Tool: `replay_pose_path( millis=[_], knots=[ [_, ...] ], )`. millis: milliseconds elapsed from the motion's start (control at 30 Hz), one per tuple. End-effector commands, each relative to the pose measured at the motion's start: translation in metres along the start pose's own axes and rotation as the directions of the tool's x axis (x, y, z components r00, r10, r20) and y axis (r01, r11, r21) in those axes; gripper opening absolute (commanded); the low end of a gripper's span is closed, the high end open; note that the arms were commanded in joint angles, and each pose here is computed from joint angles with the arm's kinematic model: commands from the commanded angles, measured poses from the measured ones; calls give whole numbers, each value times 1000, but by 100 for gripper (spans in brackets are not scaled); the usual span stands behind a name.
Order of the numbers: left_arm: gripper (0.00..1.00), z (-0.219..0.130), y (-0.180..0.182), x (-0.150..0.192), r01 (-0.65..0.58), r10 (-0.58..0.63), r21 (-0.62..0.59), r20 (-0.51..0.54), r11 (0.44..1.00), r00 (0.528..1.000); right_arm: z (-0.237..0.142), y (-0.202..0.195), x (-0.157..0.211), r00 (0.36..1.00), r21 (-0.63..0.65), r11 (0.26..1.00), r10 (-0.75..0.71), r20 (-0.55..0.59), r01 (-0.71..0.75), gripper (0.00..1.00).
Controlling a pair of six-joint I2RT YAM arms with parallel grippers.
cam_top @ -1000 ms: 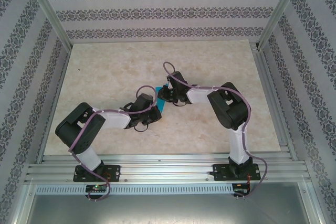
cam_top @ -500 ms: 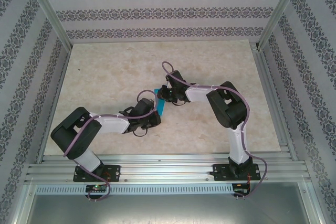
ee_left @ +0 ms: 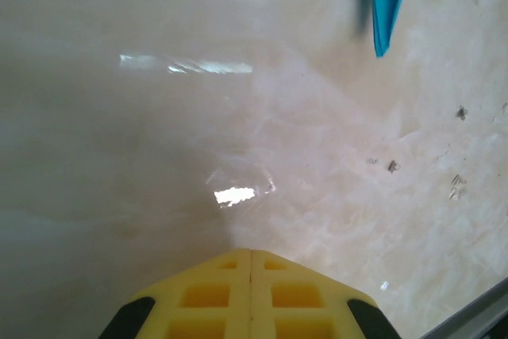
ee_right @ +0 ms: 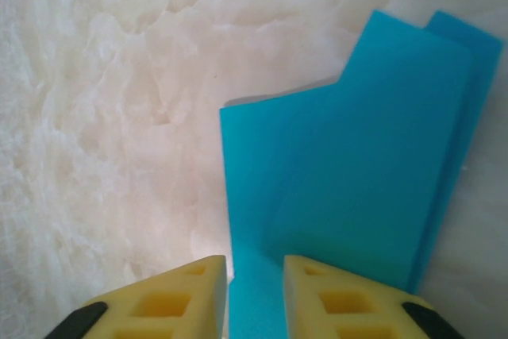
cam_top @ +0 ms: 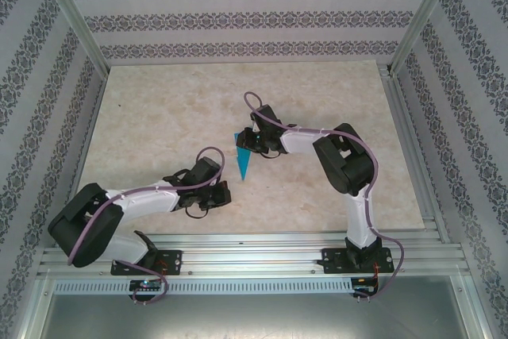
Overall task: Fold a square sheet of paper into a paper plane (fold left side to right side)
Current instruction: Fold the wing for the fifth time at the center of the table.
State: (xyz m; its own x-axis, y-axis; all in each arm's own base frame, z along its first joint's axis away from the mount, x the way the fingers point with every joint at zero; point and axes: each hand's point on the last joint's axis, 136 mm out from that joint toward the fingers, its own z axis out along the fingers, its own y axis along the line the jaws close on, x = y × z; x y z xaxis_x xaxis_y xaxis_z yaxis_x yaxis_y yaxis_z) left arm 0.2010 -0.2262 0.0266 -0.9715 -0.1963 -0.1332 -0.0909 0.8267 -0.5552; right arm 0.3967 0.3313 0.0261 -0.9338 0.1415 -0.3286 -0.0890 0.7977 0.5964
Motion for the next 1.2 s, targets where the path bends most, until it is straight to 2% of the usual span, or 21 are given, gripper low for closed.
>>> replay_pose_path(
  millis=[0,133,233,367,467,700,833,933,1167],
  knots=[
    [2,-23,3,-19,2,-2,8,25,1000,1000,-38,13,-26,992,69,994,-94,87,89,33],
    [8,-45,12,-56,37,-41,35,111,999,993,-60,16,-19,983,147,978,-160,92,145,41],
    [11,-57,17,-79,51,-58,46,149,998,987,-67,15,-5,984,170,974,-165,66,152,41],
    [12,-71,24,-102,51,-53,12,199,999,979,-74,12,17,966,356,902,-260,-3,244,48],
    [14,-75,27,-112,60,-59,6,224,998,973,-73,6,22,949,465,833,-310,-54,299,49],
    [16,-75,32,-114,68,-65,-4,238,998,969,-56,-5,16,935,570,748,-332,-123,341,46],
    [18,-71,24,-116,49,-55,33,224,998,973,-58,-19,16,942,591,739,-308,-130,323,40],
    [21,-67,16,-122,35,-49,67,209,997,977,-65,-28,16,948,595,743,-293,-121,306,39],
    [24,-49,-25,-149,0,-35,213,158,977,987,-72,-45,23,970,536,810,-227,-90,239,40]
  ],
)
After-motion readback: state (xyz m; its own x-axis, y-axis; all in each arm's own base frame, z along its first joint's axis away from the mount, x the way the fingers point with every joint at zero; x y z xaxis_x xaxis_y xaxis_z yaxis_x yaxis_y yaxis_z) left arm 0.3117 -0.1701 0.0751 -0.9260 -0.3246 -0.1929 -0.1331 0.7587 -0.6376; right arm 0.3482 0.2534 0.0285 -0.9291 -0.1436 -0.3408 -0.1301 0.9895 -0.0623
